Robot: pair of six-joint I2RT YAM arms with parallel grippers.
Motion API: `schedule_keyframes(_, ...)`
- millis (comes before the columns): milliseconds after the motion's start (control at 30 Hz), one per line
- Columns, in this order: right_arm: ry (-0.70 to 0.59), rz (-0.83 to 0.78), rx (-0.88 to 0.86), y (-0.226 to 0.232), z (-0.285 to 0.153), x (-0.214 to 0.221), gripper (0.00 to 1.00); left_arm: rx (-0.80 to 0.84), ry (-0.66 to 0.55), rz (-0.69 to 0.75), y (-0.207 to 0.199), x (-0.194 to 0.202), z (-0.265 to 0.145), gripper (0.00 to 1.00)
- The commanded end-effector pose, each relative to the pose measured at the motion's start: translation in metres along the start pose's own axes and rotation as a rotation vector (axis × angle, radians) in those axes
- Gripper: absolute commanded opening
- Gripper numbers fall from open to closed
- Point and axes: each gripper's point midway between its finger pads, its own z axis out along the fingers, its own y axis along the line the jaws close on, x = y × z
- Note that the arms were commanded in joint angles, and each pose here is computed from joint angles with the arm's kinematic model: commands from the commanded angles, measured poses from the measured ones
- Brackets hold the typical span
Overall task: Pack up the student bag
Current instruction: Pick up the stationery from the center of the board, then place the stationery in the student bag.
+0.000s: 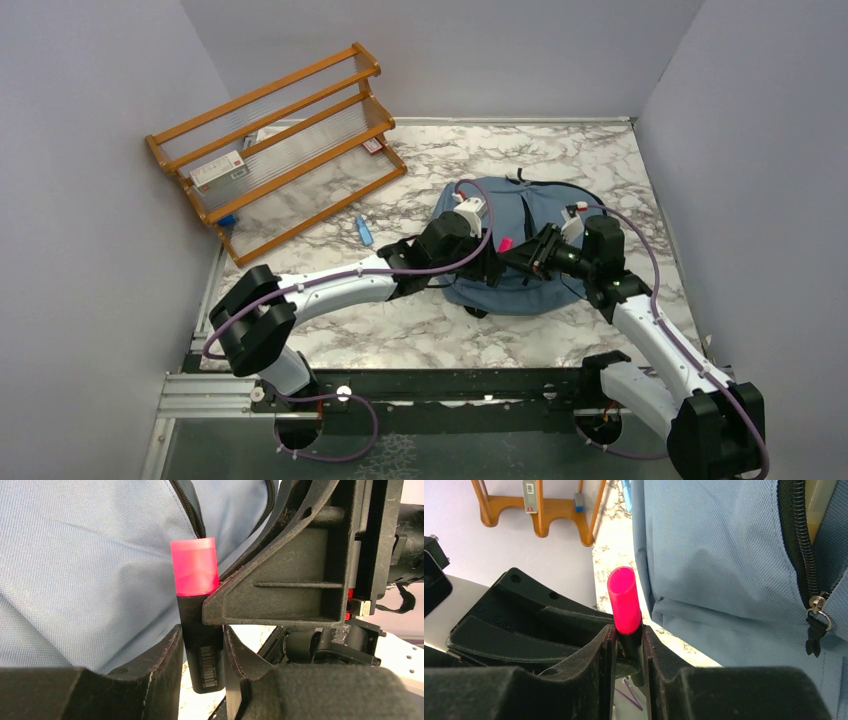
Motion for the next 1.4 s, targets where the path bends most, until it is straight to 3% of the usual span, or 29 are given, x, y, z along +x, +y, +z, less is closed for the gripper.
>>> schedule_keyframes(0,-0.004,-0.012,-0.019,0.001,0.003,0.000,0.27,0.063,-0.027,0.004,-0.021,-0.012,0.002,0.00)
schedule_keyframes(100,-0.002,-0.012,-0.021,0.001,0.003,0.000,0.19,0.066,-0.024,0.009,-0.022,-0.011,0.003,0.00)
schedule_keyframes(267,-0.069,-0.084,0.049,0.000,-0.005,-0.012,0.07,0.053,-0.020,0.010,-0.019,-0.010,0.002,0.22)
schedule_keyframes(400,-0.213,-0.184,0.201,-0.001,-0.027,-0.041,0.02,0.030,-0.030,0.011,-0.017,-0.014,0.000,0.44)
schedule_keyframes(700,-0.404,-0.263,0.653,-0.053,-0.082,-0.078,0.01,-0.079,-0.090,0.061,-0.008,-0.050,-0.001,0.69)
schedule_keyframes(867,-0.465,-0.266,0.755,-0.067,-0.103,-0.080,0.01,-0.153,-0.101,0.113,0.000,-0.071,0.016,0.73)
schedule_keyframes(1367,-0.566,-0.265,0.667,-0.050,-0.121,-0.076,0.01,-0.406,-0.021,0.277,0.050,-0.082,0.099,0.73)
